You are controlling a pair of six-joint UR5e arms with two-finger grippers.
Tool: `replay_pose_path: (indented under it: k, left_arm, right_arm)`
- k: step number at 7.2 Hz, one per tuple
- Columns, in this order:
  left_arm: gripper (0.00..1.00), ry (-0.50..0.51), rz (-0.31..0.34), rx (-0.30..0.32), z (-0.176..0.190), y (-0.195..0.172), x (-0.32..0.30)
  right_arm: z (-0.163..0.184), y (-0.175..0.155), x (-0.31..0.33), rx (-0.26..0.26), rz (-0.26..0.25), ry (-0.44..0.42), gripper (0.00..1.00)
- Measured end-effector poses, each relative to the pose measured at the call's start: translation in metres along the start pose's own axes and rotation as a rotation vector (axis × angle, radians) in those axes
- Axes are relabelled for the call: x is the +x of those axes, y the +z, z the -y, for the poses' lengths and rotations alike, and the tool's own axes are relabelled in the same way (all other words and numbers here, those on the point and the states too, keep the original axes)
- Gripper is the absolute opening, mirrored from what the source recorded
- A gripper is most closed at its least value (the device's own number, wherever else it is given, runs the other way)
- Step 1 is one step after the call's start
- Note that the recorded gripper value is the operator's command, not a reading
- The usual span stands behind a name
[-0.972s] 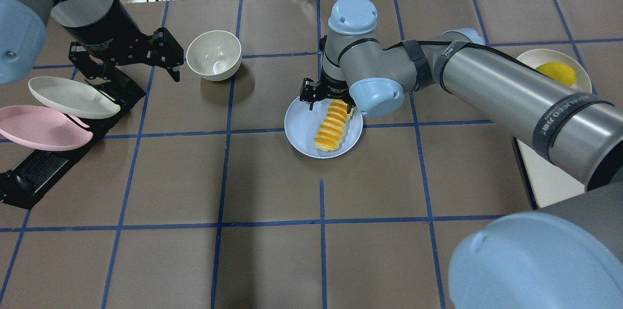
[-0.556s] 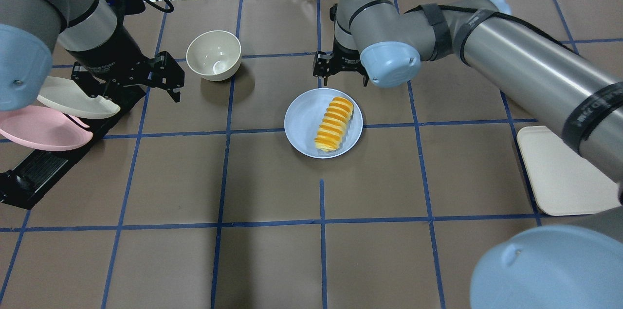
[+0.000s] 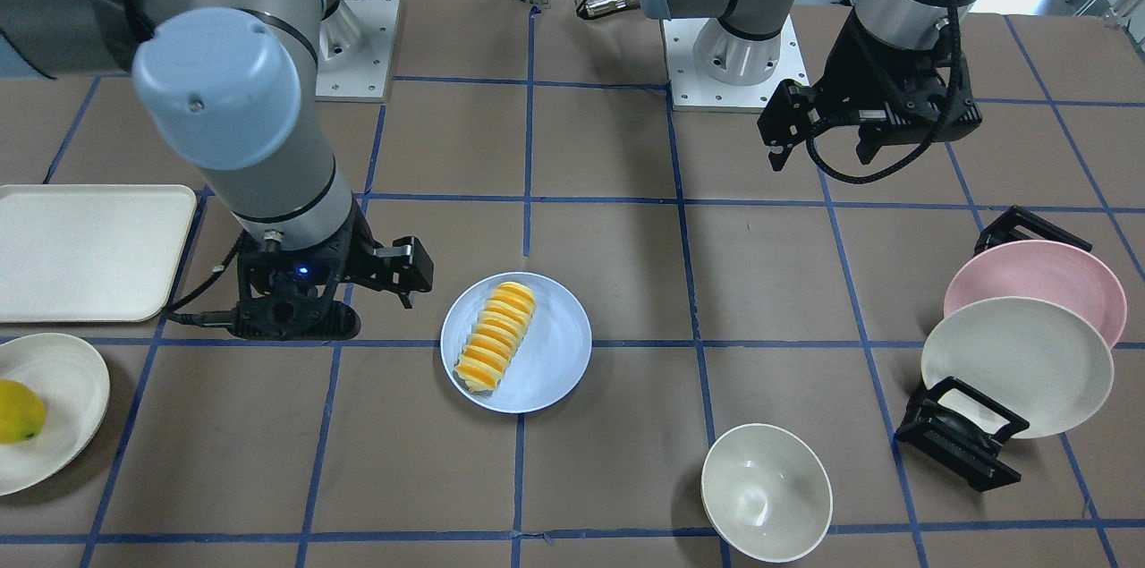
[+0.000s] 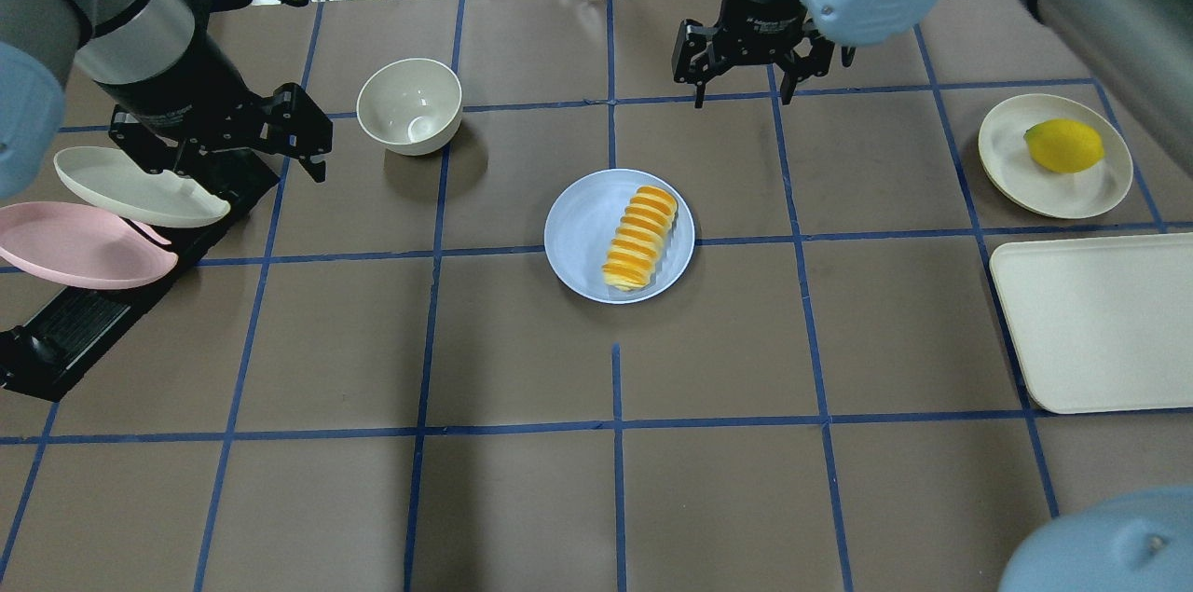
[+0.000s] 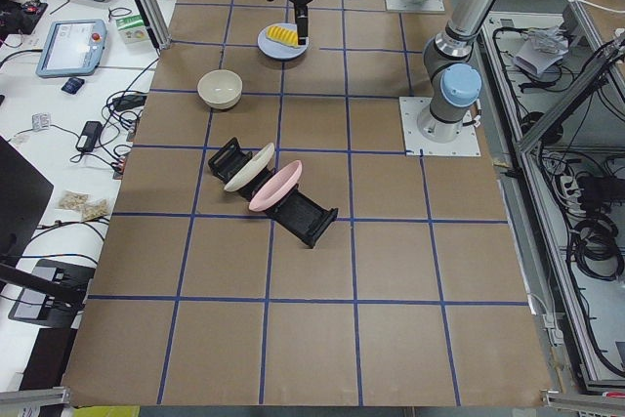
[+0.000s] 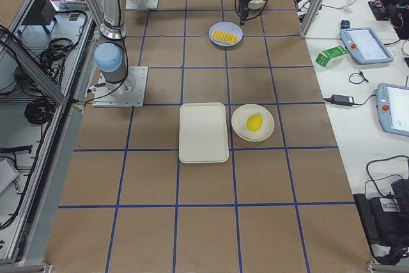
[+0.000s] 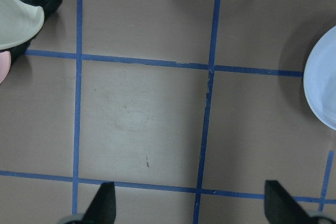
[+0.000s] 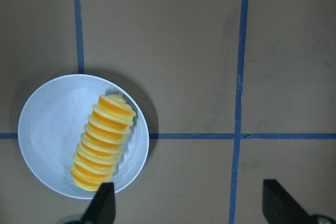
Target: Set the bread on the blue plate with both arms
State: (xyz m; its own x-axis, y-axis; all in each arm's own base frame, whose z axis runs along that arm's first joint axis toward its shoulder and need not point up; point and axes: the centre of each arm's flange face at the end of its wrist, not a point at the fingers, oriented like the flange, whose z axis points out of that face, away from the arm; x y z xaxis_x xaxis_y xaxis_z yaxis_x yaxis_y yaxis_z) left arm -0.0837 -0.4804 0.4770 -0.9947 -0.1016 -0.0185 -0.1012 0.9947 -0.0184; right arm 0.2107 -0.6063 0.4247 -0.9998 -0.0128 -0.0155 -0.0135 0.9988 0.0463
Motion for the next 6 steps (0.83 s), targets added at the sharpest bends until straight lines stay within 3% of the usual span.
replay_pose_path:
  k: [1, 2, 3, 5, 6]
  left_arm:
    - [1.0, 0.001, -0.002, 0.0, 0.001, -0.001, 0.001]
    - [1.0, 0.001, -0.005, 0.001, 0.001, -0.001, 0.001]
    - [1.0, 0.002, -0.006, 0.0, 0.001, -0.001, 0.002]
    - [1.0, 0.005, -0.009, -0.004, 0.002, 0.001, 0.004]
    - [1.0, 0.006, -0.011, -0.008, 0.003, 0.003, 0.005]
  right_arm:
    - [-0.022, -0.038, 0.006, -0.022, 0.002, -0.007, 1.0]
    - [-0.056, -0.078, 0.01, -0.013, 0.002, -0.024, 1.0]
    - [-0.081, -0.097, 0.013, -0.016, -0.004, -0.038, 1.0]
    - [-0.1, -0.084, 0.019, -0.08, -0.035, -0.07, 1.0]
    - [-0.1, -0.079, 0.023, -0.069, -0.057, -0.088, 1.0]
